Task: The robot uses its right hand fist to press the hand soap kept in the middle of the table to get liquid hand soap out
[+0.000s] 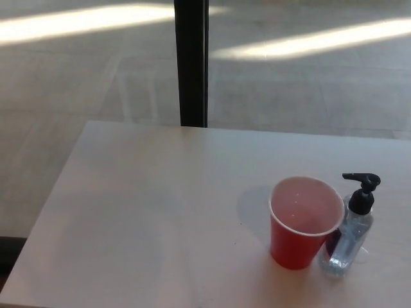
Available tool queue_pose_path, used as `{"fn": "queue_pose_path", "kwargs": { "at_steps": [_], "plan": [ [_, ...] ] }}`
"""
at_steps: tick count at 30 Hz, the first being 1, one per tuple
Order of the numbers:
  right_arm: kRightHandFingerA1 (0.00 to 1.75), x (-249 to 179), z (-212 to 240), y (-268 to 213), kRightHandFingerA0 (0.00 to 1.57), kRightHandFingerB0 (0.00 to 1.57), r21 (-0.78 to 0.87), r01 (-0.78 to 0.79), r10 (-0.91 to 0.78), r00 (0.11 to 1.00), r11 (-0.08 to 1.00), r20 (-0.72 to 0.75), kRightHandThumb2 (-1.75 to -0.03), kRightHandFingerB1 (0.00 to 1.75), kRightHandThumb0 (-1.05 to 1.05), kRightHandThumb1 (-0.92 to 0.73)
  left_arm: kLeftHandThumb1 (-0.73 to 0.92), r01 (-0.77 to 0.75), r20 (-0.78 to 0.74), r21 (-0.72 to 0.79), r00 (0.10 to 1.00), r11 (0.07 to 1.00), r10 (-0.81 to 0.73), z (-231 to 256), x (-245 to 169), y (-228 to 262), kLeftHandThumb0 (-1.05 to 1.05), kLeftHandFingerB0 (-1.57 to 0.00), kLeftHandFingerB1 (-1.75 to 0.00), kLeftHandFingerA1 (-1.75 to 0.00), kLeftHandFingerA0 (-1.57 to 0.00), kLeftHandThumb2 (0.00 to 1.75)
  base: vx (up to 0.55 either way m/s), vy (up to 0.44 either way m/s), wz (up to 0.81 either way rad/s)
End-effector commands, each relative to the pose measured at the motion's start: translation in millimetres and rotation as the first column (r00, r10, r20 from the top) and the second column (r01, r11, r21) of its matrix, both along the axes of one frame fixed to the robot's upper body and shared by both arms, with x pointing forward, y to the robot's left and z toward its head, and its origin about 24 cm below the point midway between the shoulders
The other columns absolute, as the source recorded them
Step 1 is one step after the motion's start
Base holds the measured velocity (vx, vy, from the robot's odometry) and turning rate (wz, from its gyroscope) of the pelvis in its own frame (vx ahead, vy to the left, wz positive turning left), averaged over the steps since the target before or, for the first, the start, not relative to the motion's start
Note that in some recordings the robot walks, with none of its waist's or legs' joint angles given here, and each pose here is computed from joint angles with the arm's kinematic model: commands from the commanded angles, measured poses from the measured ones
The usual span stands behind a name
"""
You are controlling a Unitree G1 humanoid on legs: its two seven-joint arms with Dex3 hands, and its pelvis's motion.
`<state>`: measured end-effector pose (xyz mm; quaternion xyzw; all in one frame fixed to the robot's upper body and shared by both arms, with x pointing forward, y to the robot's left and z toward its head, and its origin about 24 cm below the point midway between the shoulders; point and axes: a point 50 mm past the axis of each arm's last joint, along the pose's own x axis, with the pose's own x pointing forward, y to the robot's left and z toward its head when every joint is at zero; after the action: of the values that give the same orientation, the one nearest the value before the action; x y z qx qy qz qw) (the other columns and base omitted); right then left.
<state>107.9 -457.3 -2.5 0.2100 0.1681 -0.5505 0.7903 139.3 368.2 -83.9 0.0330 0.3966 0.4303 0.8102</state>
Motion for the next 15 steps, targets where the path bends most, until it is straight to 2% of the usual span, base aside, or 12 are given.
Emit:
{"fn": "queue_pose_path", "kwargs": {
  "at_steps": [1, 2, 3, 4, 7, 8, 9, 11, 12, 13, 14, 15],
  "plan": [
    [1.23, 16.6, 22.9, -8.7, 1.2, 0.66, -0.015, -0.062, 0.061, 0.995, 0.998, -0.075, -1.03, 0.83, -0.41, -0.43, 0.92, -0.021, 0.039, 0.03, 0.999, 0.999, 0.02, 18.9, 23.2, 10.5, -0.51, -0.27, -1.15, -1.27, -0.36, 1.19, 0.0, 0.0, 0.0],
    [1.43, 20.5, 26.3, -8.8, 1.09, 0.64, -0.022, -0.094, 0.091, 0.99, 0.995, -0.111, -0.87, 0.85, -0.44, -0.55, 0.92, -0.018, 0.068, 0.025, 0.998, 1.0, 0.016, 22.7, 29.0, 11.0, -0.54, -0.37, -0.95, -1.08, -0.53, 1.27, 0.0, 0.0, 0.0],
    [1.56, 26.6, 28.5, -7.7, 1.0, 0.56, -0.016, -0.108, 0.105, 0.988, 0.994, -0.116, -0.84, 0.79, -0.44, -0.55, 0.92, -0.021, 0.087, 0.02, 0.996, 1.0, 0.019, 26.1, 34.0, 11.9, -0.55, -0.21, -1.12, -1.31, -0.33, 1.25, 0.0, 0.0, 0.0],
    [1.32, 35.3, 32.2, -4.8, 0.72, 0.53, -0.018, -0.145, 0.141, 0.981, 0.989, -0.131, -0.72, 0.75, -0.44, -0.57, 0.92, -0.025, 0.133, -0.001, 0.991, 1.0, 0.025, 31.2, 43.6, 11.5, -0.61, -0.36, -0.93, -1.07, -0.5, 1.32, 0.0, 0.0, 0.0],
    [1.32, 39.9, 34.5, -1.6, 0.72, 0.53, -0.031, -0.181, 0.174, 0.973, 0.983, -0.154, -0.72, 0.75, -0.44, -0.57, 0.92, -0.03, 0.168, -0.022, 0.985, 0.999, 0.034, 32.5, 48.5, 9.6, -0.61, -0.36, -0.93, -1.07, -0.5, 1.32, 0.0, 0.0, 0.0],
    [0.98, 39.5, 32.6, 1.3, 0.65, 0.51, -0.051, -0.215, 0.204, 0.965, 0.975, -0.166, -0.72, 0.73, -0.45, -0.55, 0.92, -0.038, 0.177, -0.052, 0.983, 0.998, 0.046, 28.0, 46.2, 7.0, -0.59, -0.21, -1.11, -1.35, -0.35, 1.22, 0.0, 0.0, 0.0],
    [1.24, 30.1, 19.3, 6.4, 0.76, 0.62, -0.065, -0.22, 0.201, 0.956, 0.973, -0.215, -0.72, 0.94, -0.4, -0.51, 0.83, 0.047, 0.11, -0.057, 0.993, 0.997, -0.041, 18.3, 40.2, -2.0, -0.49, -0.42, -1.09, -1.21, -0.52, 1.35, 0.0, 0.0, 0.0],
    [1.11, 14.7, 9.5, 9.7, 0.59, 0.55, -0.033, -0.209, 0.2, 0.963, 0.977, -0.179, -0.82, 0.89, -0.3, -0.48, 0.81, 0.046, 0.001, -0.018, 0.999, 0.999, -0.046, 11.6, 27.1, -2.5, -0.46, -0.41, -1.02, -1.2, -0.57, 1.32, 0.0, 0.0, 0.0],
    [1.11, 14.6, 9.0, 10.6, 0.59, 0.55, -0.032, -0.211, 0.202, 0.963, 0.977, -0.181, -0.82, 0.89, -0.3, -0.48, 0.81, 0.045, -0.001, -0.018, 0.999, 0.999, -0.045, 11.6, 25.9, -1.9, -0.46, -0.41, -1.02, -1.2, -0.57, 1.32, 0.0, 0.0, 0.0],
    [0.95, 11.9, 5.8, 11.3, 0.53, 0.52, -0.032, -0.214, 0.204, 0.96, 0.976, -0.189, -0.81, 0.82, -0.3, -0.5, 0.87, 0.029, -0.002, -0.022, 1.0, 0.999, -0.029, 11.3, 23.1, -0.2, -0.44, -0.37, -1.04, -1.23, -0.55, 1.25, 0.0, 0.0, 0.0],
    [1.11, 9.8, 3.8, 11.2, 0.63, 0.56, -0.031, -0.208, 0.197, 0.958, 0.978, -0.209, -0.82, 0.88, -0.31, -0.48, 0.85, 0.027, -0.008, -0.019, 1.0, 0.999, -0.027, 11.0, 21.1, 1.0, -0.44, -0.36, -1.03, -1.24, -0.57, 1.23, 0.0, 0.0, 0.0],
    [1.08, 7.2, 0.8, 11.6, 0.69, 0.6, -0.028, -0.185, 0.174, 0.956, 0.982, -0.235, -0.77, 0.83, -0.31, -0.48, 0.89, 0.021, -0.009, -0.02, 1.0, 1.0, -0.021, 10.9, 18.4, 2.4, -0.46, -0.27, -0.97, -1.28, -0.56, 1.23, 0.0, 0.0, 0.0]
  ]
}}
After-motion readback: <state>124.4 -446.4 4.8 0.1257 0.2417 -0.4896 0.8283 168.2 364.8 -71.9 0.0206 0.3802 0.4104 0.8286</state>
